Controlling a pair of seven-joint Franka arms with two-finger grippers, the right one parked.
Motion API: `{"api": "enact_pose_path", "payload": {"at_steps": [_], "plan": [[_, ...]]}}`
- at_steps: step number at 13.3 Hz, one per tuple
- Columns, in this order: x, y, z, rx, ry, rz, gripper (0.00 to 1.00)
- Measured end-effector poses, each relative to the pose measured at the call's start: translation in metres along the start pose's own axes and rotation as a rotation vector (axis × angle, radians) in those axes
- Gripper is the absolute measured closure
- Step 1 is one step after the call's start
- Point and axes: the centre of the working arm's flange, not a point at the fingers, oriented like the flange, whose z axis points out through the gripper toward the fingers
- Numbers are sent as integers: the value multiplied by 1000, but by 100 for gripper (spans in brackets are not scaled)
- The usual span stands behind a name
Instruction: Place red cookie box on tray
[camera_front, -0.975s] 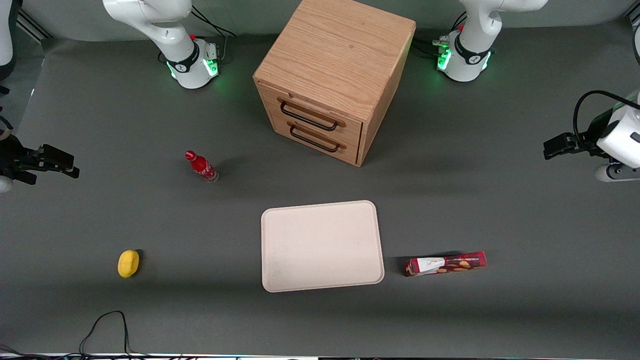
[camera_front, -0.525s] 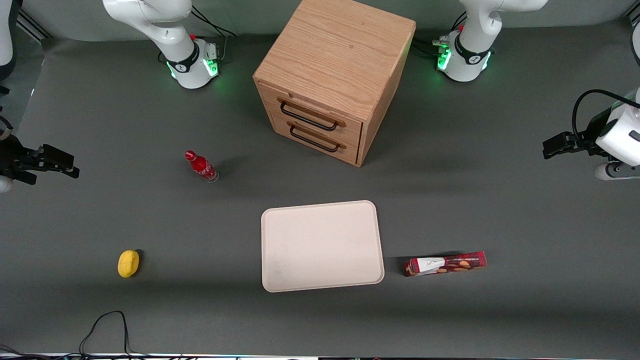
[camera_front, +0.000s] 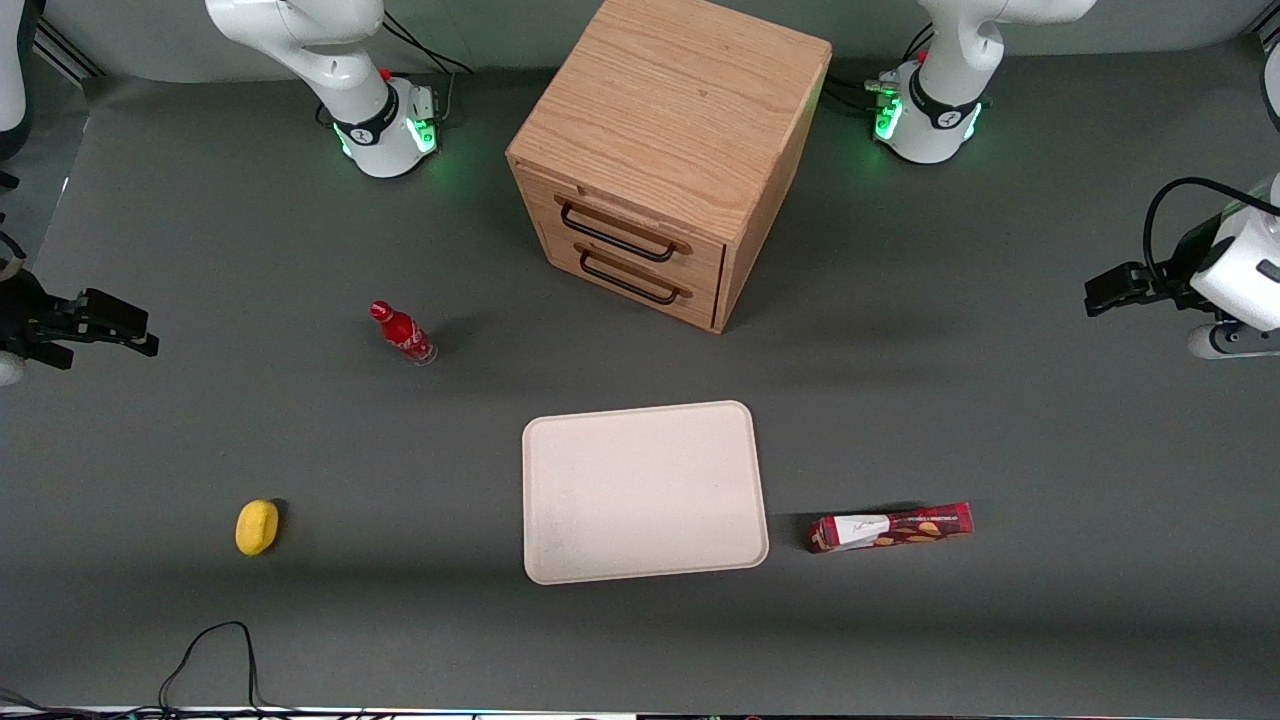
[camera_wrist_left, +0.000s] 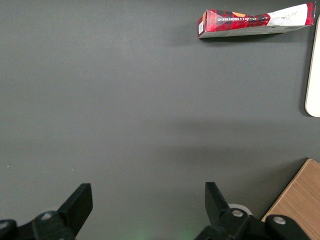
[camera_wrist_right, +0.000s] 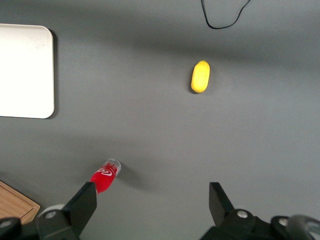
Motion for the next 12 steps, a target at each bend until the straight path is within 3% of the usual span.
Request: {"api": "enact_pose_path", "payload": {"at_steps": [6, 9, 12], "plan": [[-3, 43, -29, -1, 51, 75, 0], [-11, 105, -61, 6, 45, 184, 0], [-9, 176, -71, -5, 68, 306, 0]]}}
